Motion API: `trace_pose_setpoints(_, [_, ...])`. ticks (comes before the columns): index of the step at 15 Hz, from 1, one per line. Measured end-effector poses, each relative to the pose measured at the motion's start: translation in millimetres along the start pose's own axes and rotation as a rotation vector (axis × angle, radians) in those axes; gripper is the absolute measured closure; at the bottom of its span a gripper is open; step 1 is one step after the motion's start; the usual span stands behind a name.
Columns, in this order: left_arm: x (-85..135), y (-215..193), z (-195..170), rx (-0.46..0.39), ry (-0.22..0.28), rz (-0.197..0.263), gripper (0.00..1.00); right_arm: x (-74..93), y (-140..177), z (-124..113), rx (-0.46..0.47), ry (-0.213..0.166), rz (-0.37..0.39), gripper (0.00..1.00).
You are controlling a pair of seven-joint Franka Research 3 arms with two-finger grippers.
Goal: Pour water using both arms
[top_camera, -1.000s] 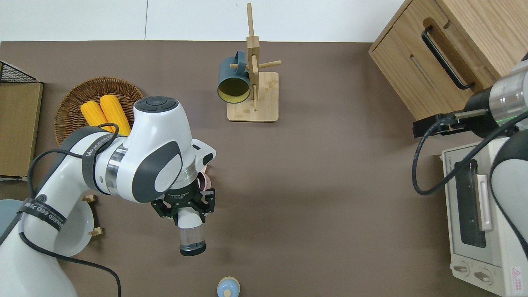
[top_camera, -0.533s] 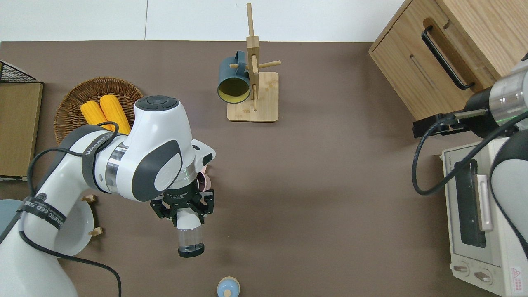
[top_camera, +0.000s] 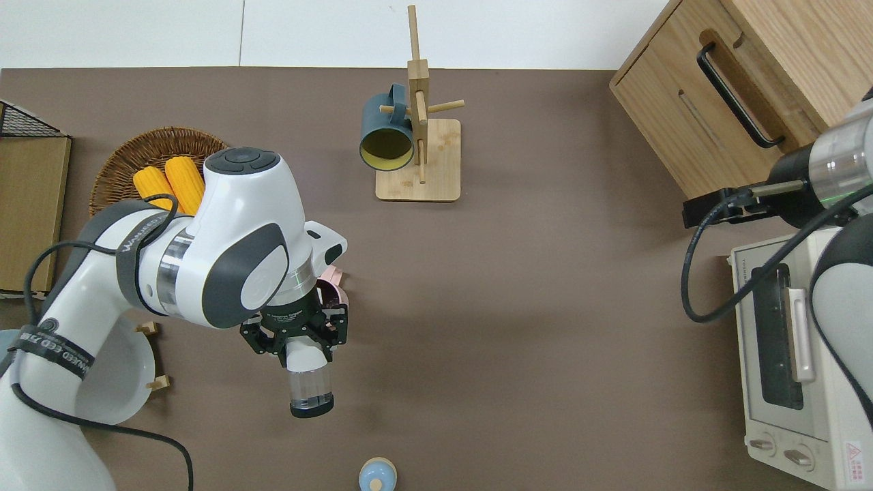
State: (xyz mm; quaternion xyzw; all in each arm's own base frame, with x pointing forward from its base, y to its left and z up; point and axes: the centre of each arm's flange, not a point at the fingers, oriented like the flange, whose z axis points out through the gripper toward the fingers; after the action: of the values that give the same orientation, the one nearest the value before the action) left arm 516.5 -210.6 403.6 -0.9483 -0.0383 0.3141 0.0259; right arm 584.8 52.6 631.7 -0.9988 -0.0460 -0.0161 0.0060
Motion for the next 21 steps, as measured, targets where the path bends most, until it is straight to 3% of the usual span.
trace_pose_setpoints(15, [-15.6,-0.7,-4.4,0.011,0.012,0.003,0.37,0.0,0.0,0.0,0.000,0.000,0.000,0.00])
trace_pose_setpoints(21, [-33.7,-6.3,9.7,0.008,0.093,0.013,0.37,0.0,0.0,0.0,0.000,0.000,0.000,0.00])
